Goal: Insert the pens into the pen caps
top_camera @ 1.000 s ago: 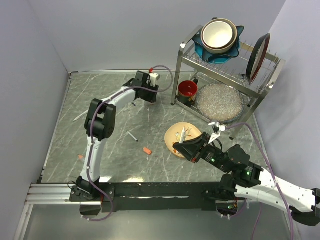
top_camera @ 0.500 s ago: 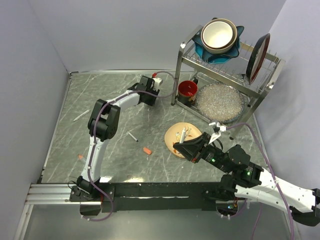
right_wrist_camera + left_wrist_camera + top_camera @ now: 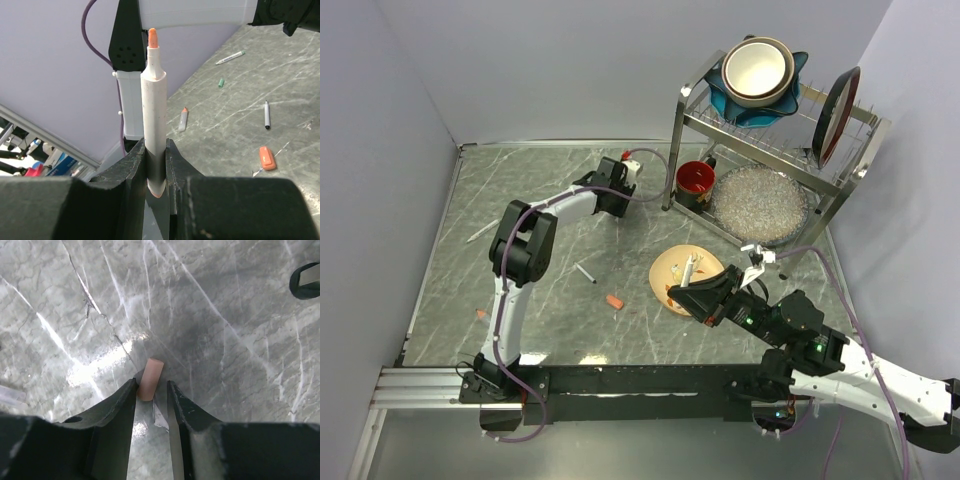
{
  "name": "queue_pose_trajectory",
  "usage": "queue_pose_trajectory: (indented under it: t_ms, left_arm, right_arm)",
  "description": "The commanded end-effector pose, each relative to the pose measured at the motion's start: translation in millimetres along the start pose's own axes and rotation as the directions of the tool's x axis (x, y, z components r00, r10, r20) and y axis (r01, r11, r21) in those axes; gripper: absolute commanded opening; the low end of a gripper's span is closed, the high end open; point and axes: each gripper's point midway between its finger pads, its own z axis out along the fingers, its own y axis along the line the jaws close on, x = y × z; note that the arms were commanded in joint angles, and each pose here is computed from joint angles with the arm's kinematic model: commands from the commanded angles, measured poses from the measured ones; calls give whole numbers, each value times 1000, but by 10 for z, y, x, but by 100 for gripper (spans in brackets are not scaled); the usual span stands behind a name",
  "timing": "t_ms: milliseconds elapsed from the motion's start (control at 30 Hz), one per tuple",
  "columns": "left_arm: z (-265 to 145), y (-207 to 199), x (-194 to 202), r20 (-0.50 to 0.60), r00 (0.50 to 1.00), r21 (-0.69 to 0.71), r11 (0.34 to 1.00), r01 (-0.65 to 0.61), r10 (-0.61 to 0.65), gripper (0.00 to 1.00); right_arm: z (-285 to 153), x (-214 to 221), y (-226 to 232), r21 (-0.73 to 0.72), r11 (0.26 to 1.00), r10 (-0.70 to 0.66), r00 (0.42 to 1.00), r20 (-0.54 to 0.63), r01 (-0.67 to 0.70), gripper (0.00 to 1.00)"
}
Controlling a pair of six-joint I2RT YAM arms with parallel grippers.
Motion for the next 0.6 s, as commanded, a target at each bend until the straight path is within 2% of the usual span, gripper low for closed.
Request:
queue_pose_trajectory:
  t_ms: [0,200,467,567]
  left_arm:
    - [-114,57,272,-114,993,-45,999,0,-5,35]
    - [6,68,382,-154,987,-74,996,43,-54,27]
    - [-40,143,404,-163,981,-139,987,86,-109,1]
    - [-194,146,371,-152,973,-166,975,146,-172,1]
  right_arm:
    - [-21,-207,214,-66,998,16,999,50,-13,0]
    - [-29,-212,198,-57,998,5,999,50,-2,0]
    - [-16,-198,158,-37,999,3,999,46,-1,0]
    - [-17,-179,160,-40,999,7,999,40,-6,0]
